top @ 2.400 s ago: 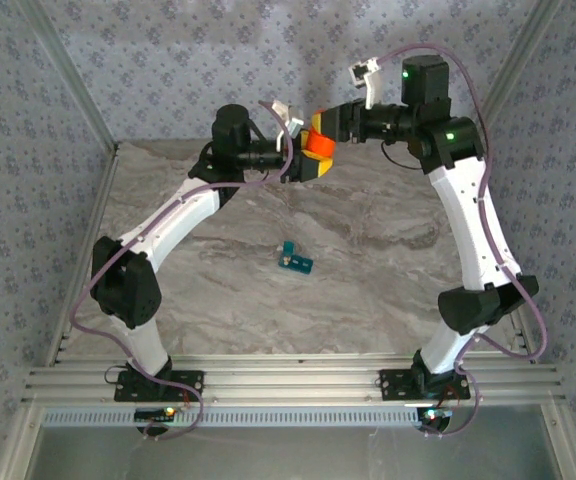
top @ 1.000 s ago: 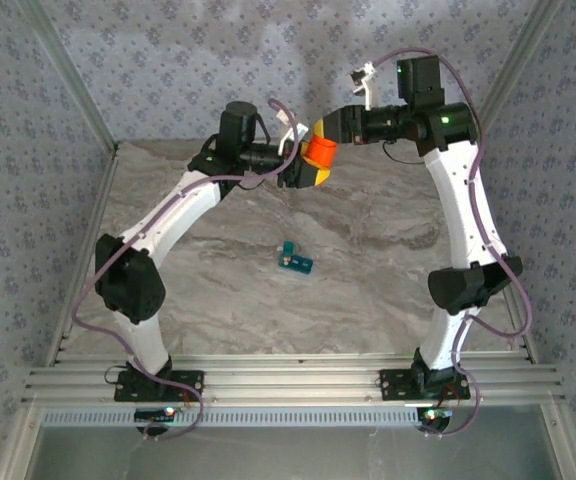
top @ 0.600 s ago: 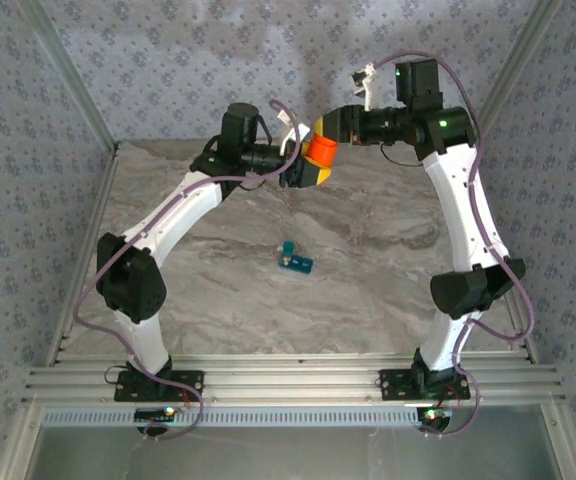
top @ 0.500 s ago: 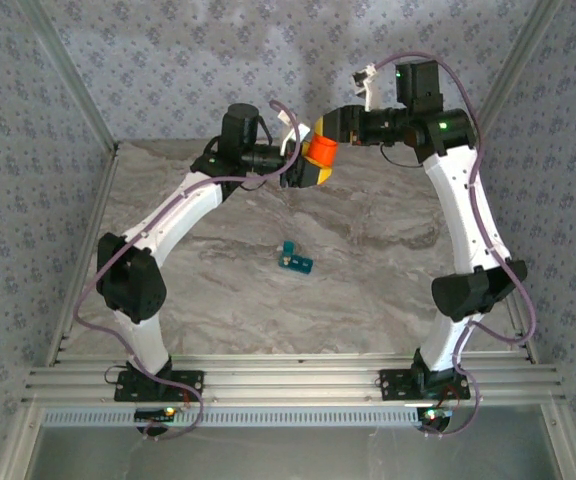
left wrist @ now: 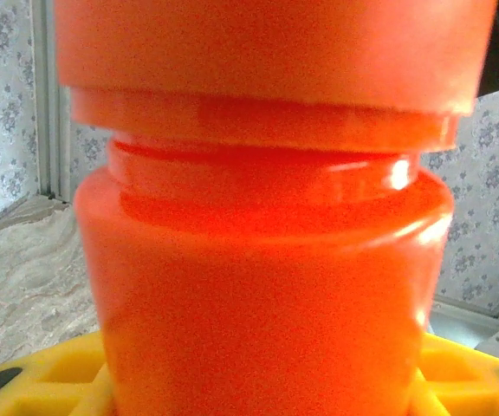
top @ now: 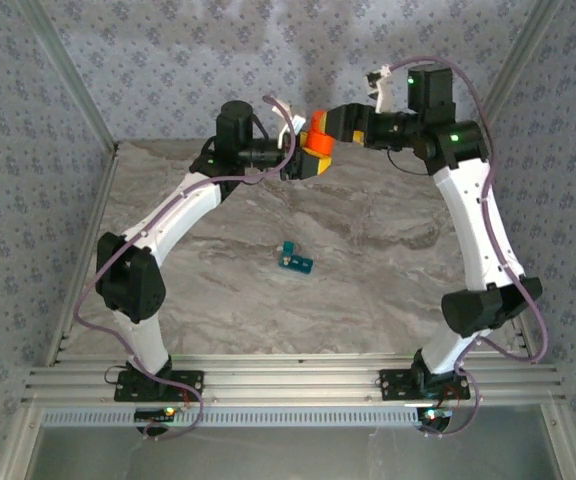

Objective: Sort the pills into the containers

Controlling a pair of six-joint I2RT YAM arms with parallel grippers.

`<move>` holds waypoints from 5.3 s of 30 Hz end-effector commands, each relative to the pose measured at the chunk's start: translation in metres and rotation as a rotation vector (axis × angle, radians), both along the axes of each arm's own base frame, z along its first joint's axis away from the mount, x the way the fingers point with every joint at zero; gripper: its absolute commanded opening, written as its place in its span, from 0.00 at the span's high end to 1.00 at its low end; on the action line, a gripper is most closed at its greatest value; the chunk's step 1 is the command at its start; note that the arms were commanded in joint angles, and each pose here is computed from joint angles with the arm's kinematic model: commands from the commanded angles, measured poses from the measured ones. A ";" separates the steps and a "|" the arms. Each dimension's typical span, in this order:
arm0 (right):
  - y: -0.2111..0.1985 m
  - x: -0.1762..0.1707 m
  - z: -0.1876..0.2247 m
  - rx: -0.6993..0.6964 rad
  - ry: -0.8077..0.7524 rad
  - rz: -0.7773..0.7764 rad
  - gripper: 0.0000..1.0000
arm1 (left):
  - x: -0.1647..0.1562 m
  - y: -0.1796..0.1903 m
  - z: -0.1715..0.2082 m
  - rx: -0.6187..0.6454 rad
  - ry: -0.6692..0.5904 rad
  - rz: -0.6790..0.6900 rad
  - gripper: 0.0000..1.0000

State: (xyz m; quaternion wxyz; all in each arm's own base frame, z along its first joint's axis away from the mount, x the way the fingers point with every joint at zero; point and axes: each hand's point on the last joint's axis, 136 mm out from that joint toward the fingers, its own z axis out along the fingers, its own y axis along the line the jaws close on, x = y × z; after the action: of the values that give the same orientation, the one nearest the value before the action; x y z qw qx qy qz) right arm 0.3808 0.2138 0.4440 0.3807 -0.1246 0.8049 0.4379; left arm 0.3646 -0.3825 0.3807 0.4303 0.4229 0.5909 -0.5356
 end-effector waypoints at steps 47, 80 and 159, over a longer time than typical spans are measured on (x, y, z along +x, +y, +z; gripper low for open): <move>0.032 0.012 0.014 0.029 -0.168 0.121 0.60 | -0.009 -0.001 0.019 -0.052 -0.002 -0.069 1.00; 0.024 0.006 0.004 0.028 -0.141 0.195 0.72 | -0.024 -0.002 0.018 -0.002 -0.012 -0.125 1.00; 0.016 0.004 -0.040 -0.018 -0.022 -0.079 0.58 | 0.001 -0.002 0.010 0.026 -0.038 -0.029 1.00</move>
State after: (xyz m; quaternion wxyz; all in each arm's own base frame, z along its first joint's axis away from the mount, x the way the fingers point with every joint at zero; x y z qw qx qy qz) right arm 0.3943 0.2274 0.4153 0.4282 -0.1164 0.7960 0.4117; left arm 0.3549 -0.3882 0.3541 0.3629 0.4410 0.6226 -0.5350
